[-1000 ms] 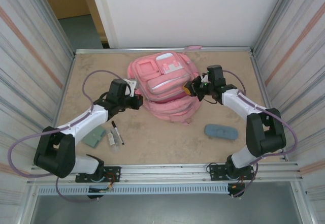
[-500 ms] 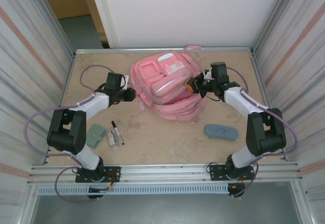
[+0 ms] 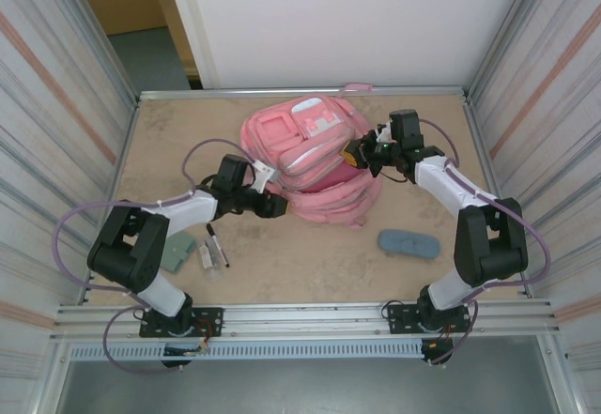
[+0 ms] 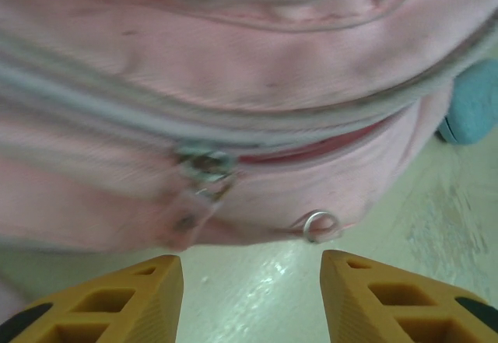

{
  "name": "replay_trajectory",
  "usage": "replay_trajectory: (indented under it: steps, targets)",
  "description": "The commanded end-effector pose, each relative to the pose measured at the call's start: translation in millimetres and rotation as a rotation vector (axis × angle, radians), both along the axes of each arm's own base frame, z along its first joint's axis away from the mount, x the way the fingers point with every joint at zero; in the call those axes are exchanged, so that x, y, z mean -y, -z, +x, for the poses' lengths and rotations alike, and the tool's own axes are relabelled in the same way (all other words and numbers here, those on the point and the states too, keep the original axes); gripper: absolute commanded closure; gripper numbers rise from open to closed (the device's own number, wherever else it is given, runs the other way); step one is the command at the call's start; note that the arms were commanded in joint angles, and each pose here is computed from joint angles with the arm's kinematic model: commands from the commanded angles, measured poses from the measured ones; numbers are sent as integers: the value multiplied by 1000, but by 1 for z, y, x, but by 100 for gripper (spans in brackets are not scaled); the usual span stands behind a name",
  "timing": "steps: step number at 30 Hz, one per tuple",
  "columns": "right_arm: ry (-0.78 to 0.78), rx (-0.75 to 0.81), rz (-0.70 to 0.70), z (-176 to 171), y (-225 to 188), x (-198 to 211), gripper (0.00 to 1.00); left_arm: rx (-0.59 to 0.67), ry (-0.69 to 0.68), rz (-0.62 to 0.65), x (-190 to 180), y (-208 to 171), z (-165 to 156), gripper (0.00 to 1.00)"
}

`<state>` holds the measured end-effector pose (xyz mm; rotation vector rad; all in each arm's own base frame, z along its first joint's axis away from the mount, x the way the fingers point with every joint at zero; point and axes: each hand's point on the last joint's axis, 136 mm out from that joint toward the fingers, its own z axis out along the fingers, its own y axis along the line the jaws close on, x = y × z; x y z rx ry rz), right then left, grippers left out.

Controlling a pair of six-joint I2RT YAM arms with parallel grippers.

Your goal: Pack books, pencil case, and school supplies into a backpack

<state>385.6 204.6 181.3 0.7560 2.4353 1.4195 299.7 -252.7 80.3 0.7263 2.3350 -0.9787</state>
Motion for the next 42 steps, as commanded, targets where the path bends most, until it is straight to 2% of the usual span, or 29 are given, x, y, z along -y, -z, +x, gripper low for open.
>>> replay_trajectory:
  steps: [1,5,8,12,13,14,17,23,26,28,29,30,32,33,35,36,37,42]
  targets:
    - [-61,63,29,2,-22,-8,100,77,13,-5,8,-14,20,51]
    - [-70,72,24,-2,-23,-7,100,80,-85,98,-6,-4,37,58]
    - [-86,81,17,-4,-25,-7,100,121,-145,124,-16,-5,46,78]
    - [-93,95,5,-6,-26,-6,100,130,-153,119,-18,-8,49,90]
    - [-96,100,2,-6,-27,-7,100,134,-145,120,-17,-8,49,97]
    - [-100,101,0,-6,-27,-7,100,139,-136,122,-17,-8,49,100]
    - [-108,102,-2,-8,-26,-7,100,142,-158,141,-23,-6,53,100]
    - [-120,112,-12,-10,-27,-7,100,95,-309,144,-58,-1,78,100]
    - [-128,119,-11,-11,-29,-8,100,103,-311,126,-62,-4,86,100]
    - [-135,122,-14,-11,-28,-8,100,149,-211,41,-46,-14,80,100]
    - [-135,119,-19,-10,-28,-8,100,174,-141,-15,-36,-21,73,98]
    - [-137,118,-21,-11,-28,-8,100,202,-75,-72,-27,-28,63,87]
    - [-138,120,-21,-11,-27,-8,100,225,2,-148,-18,-33,46,58]
    - [-138,121,-22,-11,-27,-7,100,226,31,-167,-16,-33,39,53]
    - [-139,119,-24,-10,-26,-8,100,215,56,-161,-15,-27,31,50]
    - [-144,117,-23,-10,-26,-9,100,208,59,-140,-15,-22,29,44]
    - [-146,116,-20,-10,-26,-9,100,202,61,-120,-15,-17,28,42]
    - [-154,120,-20,-11,-27,-12,100,208,96,-128,-5,-19,23,40]
